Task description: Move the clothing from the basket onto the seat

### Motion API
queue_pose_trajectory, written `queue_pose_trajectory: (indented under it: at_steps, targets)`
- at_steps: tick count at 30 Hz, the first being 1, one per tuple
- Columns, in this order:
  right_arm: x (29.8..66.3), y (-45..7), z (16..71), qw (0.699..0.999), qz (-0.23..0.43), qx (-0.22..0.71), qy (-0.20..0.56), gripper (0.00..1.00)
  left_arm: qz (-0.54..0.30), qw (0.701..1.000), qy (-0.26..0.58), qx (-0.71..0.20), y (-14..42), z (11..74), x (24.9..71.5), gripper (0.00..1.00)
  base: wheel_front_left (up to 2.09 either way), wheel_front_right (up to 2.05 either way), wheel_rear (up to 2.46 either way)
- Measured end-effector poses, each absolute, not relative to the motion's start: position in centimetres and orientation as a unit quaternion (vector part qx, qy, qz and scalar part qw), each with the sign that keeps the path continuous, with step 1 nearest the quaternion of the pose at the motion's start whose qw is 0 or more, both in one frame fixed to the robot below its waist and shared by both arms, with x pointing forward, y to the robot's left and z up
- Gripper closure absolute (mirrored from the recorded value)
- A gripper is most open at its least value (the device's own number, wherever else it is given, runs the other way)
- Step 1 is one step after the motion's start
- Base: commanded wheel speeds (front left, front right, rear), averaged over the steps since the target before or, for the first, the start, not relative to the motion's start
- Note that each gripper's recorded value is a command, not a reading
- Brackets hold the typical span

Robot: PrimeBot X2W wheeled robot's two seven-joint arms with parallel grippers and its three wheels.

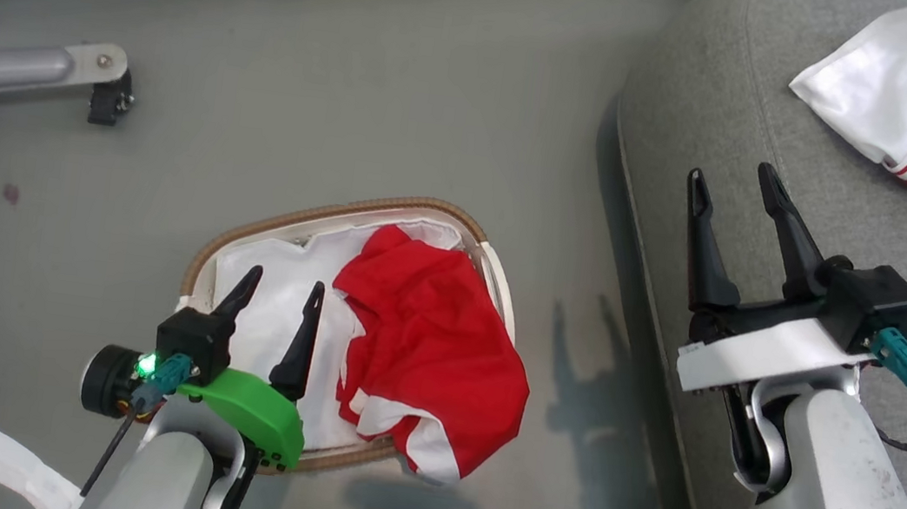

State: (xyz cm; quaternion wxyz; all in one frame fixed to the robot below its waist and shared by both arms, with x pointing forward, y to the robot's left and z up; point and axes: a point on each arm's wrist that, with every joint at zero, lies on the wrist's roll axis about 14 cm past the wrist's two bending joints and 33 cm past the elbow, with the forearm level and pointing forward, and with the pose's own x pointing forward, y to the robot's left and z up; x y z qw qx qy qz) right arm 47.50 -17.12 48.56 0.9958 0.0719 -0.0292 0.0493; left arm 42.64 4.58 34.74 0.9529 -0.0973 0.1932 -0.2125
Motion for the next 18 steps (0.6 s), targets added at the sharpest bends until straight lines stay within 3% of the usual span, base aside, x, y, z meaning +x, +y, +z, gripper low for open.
queue_pose_trajectory:
  at_steps: [18]
  targets:
    - [50.7,-18.6,44.7,0.997,0.040,0.068,-0.004,0.00,-0.338,0.872,0.336,-0.114,-2.2,24.0,40.8,0.00,0.00,0.00,0.00]
